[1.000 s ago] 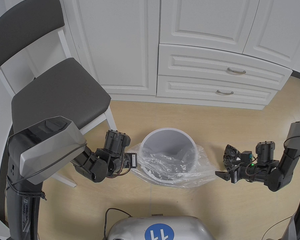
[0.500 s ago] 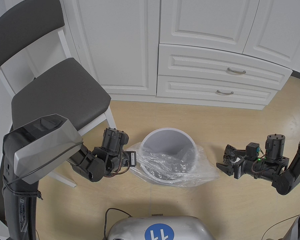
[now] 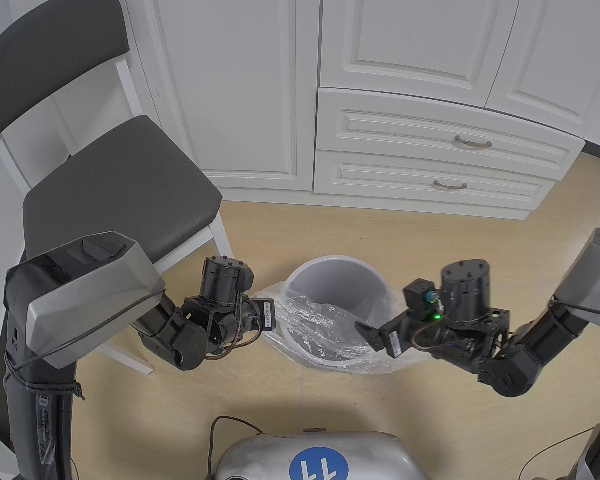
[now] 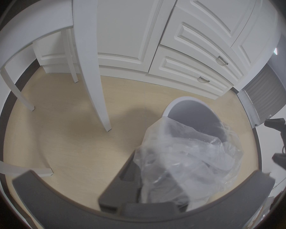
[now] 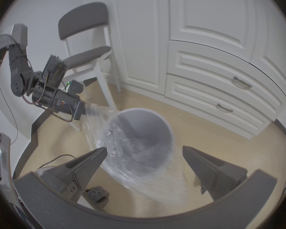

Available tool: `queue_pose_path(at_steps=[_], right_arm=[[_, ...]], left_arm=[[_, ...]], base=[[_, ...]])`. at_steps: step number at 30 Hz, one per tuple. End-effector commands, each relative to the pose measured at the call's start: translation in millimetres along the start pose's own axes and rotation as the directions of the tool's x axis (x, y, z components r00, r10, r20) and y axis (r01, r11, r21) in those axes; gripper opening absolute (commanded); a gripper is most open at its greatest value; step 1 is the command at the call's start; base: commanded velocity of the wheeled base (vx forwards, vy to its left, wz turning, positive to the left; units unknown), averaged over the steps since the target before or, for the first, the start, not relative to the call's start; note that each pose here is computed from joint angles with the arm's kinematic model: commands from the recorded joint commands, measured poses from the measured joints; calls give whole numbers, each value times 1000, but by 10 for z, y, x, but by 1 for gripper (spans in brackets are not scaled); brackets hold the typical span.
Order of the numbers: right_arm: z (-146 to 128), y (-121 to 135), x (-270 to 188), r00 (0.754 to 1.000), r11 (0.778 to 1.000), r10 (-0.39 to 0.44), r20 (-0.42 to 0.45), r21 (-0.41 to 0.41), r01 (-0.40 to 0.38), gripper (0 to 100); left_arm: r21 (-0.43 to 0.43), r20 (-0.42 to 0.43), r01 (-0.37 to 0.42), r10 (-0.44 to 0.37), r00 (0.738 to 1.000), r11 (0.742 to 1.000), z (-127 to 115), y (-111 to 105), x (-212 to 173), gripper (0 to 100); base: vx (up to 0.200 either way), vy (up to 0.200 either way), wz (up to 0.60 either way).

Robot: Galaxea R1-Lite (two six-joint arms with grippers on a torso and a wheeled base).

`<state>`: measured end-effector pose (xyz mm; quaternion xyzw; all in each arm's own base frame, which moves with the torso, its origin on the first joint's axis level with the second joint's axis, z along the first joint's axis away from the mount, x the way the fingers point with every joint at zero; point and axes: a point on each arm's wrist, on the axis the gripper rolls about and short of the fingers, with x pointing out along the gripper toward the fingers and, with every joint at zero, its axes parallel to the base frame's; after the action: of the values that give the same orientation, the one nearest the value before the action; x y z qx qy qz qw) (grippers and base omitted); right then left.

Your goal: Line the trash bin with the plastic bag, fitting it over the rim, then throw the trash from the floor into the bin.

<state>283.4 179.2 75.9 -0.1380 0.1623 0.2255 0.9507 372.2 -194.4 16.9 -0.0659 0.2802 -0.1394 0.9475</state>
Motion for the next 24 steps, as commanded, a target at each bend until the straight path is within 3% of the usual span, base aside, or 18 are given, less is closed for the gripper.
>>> queue_pose_path(at_steps=[1, 3, 4, 7, 16, 23, 24], right_arm=[[74, 581, 382, 996, 987, 67, -64, -144, -76, 100], [35, 603, 412, 995, 982, 62, -77, -173, -75, 100], [-50, 627, 459, 993, 967, 51, -103, -244, -75, 100], [-130, 633, 502, 991, 947, 41, -128, -311, -79, 100], [-314, 599, 612, 983, 933, 19, -182, -349, -83, 100], [-398, 503, 946, 982, 941, -78, -172, -338, 15, 100], [-398, 483, 971, 982, 942, -83, -168, -336, 23, 0]], left_arm=[[-4, 11, 13, -13, 1000, 1000, -7, 21, -33, 100], [-4, 11, 13, -13, 1000, 1000, -7, 21, -33, 100], [-3, 14, 17, -17, 1000, 1000, 10, 22, -43, 100], [-5, 9, 32, -32, 999, 999, 23, 37, -77, 100], [-12, 18, 33, -32, 999, 999, 71, 88, -93, 100], [-12, 13, 28, -28, 1000, 1000, 55, 111, -72, 100], [-13, 12, 27, -27, 1000, 1000, 51, 118, -68, 100]], base=[[0, 0, 0], [0, 0, 0], [0, 0, 0], [0, 0, 0], [0, 0, 0], [0, 0, 0], [0, 0, 0]])
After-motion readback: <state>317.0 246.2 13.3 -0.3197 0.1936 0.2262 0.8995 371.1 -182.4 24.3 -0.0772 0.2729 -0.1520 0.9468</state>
